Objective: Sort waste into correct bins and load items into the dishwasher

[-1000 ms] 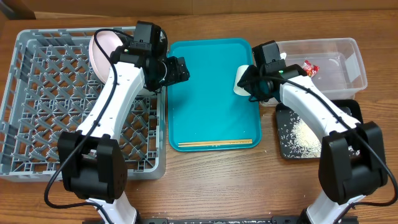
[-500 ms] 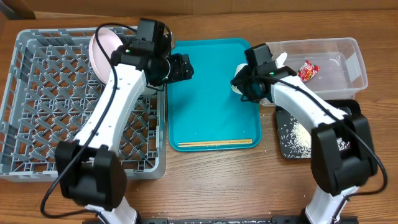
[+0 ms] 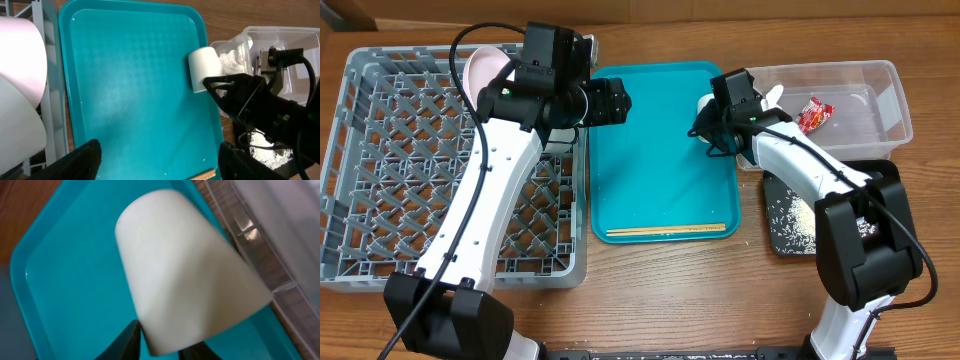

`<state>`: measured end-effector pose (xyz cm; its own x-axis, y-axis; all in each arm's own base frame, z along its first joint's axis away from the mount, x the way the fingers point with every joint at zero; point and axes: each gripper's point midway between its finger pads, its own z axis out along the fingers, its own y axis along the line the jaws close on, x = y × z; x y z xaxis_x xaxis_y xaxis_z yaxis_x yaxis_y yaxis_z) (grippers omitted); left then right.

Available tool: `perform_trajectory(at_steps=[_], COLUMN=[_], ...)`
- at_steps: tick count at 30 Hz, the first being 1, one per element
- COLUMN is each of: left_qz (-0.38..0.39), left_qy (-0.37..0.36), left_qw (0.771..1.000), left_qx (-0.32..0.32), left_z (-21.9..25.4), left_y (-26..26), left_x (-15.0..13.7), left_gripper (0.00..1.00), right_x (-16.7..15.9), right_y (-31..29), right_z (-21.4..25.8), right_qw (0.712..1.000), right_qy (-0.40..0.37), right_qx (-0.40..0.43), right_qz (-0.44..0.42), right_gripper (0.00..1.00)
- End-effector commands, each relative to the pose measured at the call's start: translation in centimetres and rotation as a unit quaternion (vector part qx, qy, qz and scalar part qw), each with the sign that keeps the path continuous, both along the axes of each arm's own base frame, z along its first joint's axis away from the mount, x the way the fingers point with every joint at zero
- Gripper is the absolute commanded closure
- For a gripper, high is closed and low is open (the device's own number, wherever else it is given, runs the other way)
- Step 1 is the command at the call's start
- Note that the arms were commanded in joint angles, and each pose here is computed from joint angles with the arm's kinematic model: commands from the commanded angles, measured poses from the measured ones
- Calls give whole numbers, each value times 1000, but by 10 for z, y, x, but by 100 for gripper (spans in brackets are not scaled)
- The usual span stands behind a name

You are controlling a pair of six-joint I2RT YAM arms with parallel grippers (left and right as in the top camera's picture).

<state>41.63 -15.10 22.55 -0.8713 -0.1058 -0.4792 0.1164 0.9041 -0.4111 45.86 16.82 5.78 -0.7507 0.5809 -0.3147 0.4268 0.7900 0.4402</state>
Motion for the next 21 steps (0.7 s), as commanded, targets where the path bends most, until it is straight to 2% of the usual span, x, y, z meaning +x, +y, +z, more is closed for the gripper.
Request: perform_trajectory(at_steps=[1,6,16,21], left_qz=[-11,-10,-10,-11], left_qy=[-26,-26,-27,-24], left_qw=[1000,1000,1000,1000], left_qx=[9,10,10,11], left_z=[16,16,16,15], left_y=[0,1,1,1], left_x=[0,0,0,-1], left_gripper=[24,23,24,24], right_x=[1,-2,-7,-11], right_y=[-1,2,10,11], right_z=[-5,-6,-6,-3], right_qw=[1000,999,990,977], right_qy=[-3,-3,-9,-21], right_qx=[-20,-23,-42,-72], right_qz=[23,49,133,201], right_gripper=[79,87,87,87])
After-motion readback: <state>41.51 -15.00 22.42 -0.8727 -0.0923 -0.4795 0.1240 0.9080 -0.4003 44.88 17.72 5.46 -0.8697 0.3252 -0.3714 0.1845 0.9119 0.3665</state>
